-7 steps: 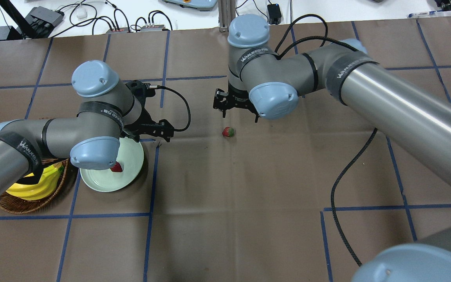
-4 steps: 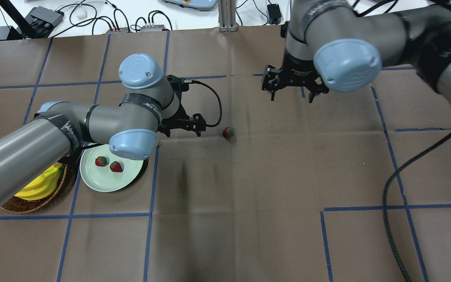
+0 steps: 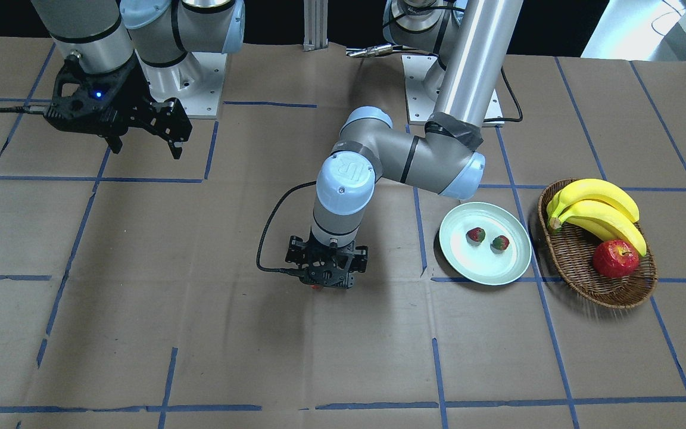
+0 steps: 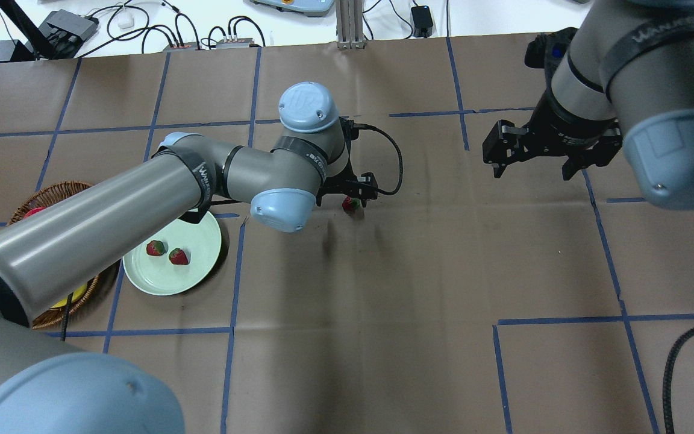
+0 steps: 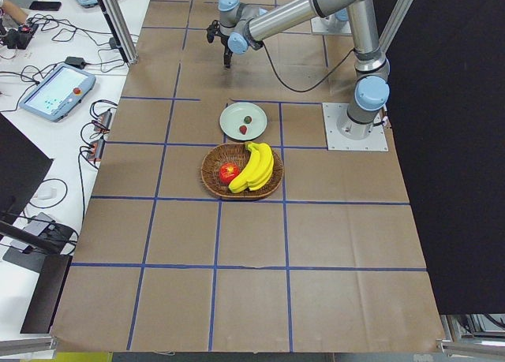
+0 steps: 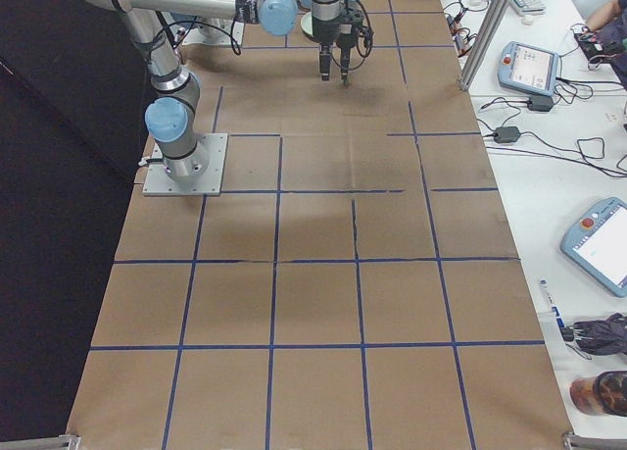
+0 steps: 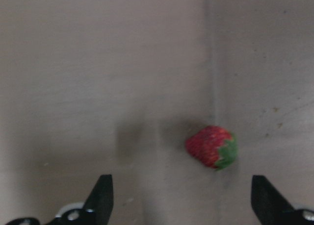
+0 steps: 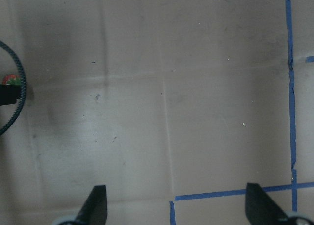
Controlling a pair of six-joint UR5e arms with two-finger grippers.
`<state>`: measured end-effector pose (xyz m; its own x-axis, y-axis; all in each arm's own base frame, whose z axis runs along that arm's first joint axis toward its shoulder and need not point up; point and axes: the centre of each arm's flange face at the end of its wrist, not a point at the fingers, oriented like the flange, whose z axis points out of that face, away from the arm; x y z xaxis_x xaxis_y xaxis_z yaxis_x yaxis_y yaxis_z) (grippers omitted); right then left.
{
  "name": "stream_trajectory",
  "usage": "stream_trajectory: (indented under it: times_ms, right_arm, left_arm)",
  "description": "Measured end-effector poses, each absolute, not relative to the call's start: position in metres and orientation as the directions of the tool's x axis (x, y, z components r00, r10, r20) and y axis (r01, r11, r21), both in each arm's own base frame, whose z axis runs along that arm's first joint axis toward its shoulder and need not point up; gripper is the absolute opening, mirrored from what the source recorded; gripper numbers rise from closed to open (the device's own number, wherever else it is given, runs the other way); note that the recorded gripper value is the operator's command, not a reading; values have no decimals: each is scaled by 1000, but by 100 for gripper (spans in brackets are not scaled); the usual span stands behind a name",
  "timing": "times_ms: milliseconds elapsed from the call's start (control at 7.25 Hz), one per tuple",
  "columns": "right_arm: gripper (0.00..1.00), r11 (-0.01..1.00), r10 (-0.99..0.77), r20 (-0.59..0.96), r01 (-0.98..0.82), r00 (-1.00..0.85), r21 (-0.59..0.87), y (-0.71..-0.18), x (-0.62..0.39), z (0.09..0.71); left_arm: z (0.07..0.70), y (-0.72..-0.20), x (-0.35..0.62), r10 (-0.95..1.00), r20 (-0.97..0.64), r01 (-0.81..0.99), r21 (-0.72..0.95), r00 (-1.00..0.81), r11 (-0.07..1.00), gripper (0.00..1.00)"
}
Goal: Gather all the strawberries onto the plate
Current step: 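Reach and grasp the middle strawberry with the left gripper while the right withdraws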
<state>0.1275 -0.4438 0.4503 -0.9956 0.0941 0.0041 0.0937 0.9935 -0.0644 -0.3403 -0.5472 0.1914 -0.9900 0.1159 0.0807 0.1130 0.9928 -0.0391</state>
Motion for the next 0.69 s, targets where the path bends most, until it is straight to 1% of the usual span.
stream_trajectory:
  times_ms: [138, 276, 414, 552, 690]
  right_arm:
    - [100, 993, 97, 2, 97, -995, -66, -438, 127, 460]
    - [100, 993, 98, 0, 97, -995, -61, -443, 128, 468]
    - [100, 994, 98, 0, 98, -995, -50, -457, 128, 477]
    - [100, 994, 98, 3, 98, -995, -40, -468, 127, 486]
    - [100, 995, 98, 6, 98, -995, -31, -474, 127, 489]
  left_arm:
    - [181, -548, -346, 119, 82, 117, -27, -989, 993, 92]
    - [173, -549, -348, 120, 85, 119, -17, -989, 993, 80]
    - [167, -550, -349, 120, 86, 119, -14, -989, 993, 44]
    - [165, -551, -350, 120, 88, 119, -17, -989, 993, 24]
    - [166, -553, -351, 120, 90, 119, -25, -989, 993, 11]
